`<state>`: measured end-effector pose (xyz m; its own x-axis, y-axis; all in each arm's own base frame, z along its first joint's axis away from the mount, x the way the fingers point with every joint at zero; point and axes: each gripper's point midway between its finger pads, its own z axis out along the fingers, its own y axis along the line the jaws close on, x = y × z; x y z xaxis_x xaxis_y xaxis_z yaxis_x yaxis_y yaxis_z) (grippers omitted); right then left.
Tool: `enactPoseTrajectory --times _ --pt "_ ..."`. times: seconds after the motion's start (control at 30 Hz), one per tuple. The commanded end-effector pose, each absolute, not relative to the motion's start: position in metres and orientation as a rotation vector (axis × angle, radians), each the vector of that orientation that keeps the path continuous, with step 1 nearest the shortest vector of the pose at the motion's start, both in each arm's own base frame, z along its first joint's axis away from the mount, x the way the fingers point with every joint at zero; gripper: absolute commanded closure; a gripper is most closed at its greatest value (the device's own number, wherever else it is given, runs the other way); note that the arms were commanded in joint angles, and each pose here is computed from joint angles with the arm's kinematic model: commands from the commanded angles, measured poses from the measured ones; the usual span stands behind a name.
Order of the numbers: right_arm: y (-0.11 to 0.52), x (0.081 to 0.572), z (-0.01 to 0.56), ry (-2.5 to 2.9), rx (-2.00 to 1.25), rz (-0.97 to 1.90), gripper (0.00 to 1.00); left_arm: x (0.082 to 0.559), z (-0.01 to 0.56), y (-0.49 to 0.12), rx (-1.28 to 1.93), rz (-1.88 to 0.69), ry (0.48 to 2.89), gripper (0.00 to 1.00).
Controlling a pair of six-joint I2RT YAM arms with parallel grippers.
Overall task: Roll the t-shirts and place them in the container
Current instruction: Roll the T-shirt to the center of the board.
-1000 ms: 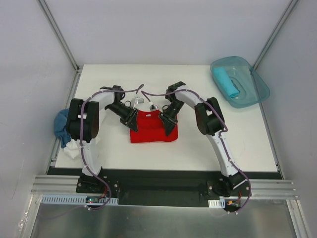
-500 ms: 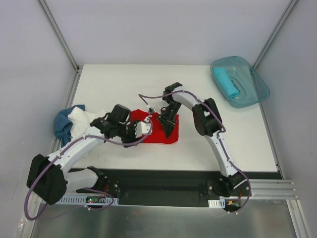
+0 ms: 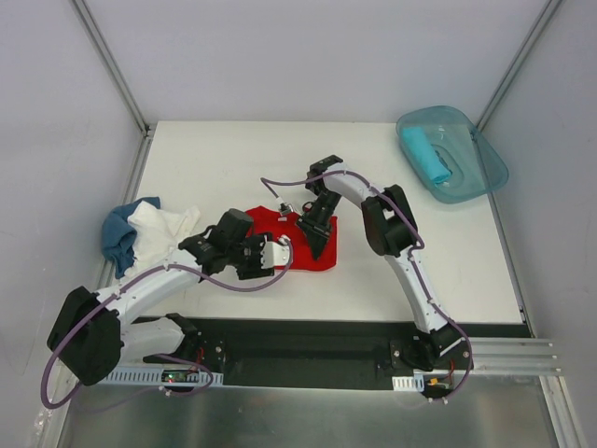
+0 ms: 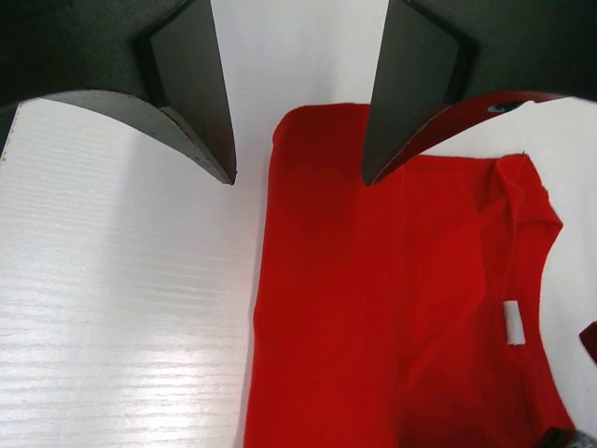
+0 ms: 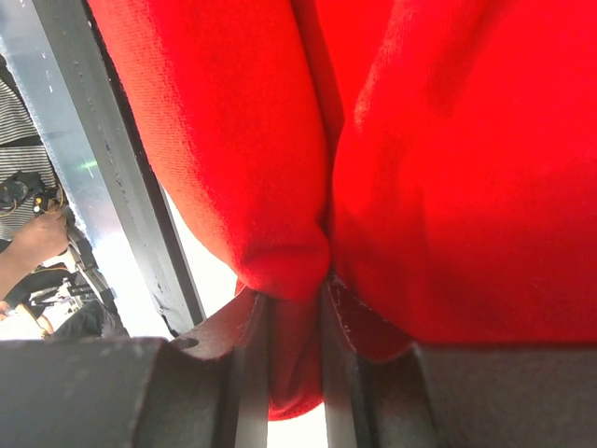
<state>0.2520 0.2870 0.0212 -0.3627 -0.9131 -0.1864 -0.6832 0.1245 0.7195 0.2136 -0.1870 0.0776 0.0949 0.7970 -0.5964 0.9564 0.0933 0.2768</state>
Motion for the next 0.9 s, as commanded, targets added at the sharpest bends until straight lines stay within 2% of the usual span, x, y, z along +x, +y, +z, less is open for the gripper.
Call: enactPoseTrajectory --times 0.0,0.4,0.53,0.57,0.63,0.67,0.73,0.77,0.87 --pt "0.229 0.224 0.006 -1.923 1.442 -0.770 0.77 0.209 0.066 -0.194 1.792 -0.340 1.694 0.44" --pt "0.230 0.225 0.007 -1.931 1.437 -0.778 0.77 0.226 0.011 -0.170 1.923 -0.155 1.783 0.47" --pt "0.231 0.225 0.008 -1.935 1.435 -0.782 0.76 0.219 -0.008 -0.160 1.982 -0.149 1.878 0.67" --pt "0.230 0.225 0.008 -1.935 1.434 -0.785 0.74 0.216 -0.010 -0.158 1.973 -0.180 1.923 0.81" --pt "0.230 0.225 0.009 -1.935 1.440 -0.789 0.70 0.210 -0.010 -0.164 1.978 -0.259 1.949 0.92" --pt "0.231 0.226 0.011 -1.939 1.439 -0.801 0.61 0.205 -0.009 -0.163 1.986 -0.279 1.961 0.99" --pt "0.233 0.232 0.021 -1.975 1.447 -0.852 0.52 0.201 -0.005 -0.169 1.987 -0.338 1.958 1.00" --pt "0.233 0.234 0.025 -1.990 1.436 -0.883 0.25 0.199 -0.003 -0.170 1.994 -0.362 1.958 1.00" --pt "0.225 0.255 0.059 -2.123 1.452 -0.898 0.04 0.183 0.007 -0.177 2.000 -0.502 1.980 1.00"
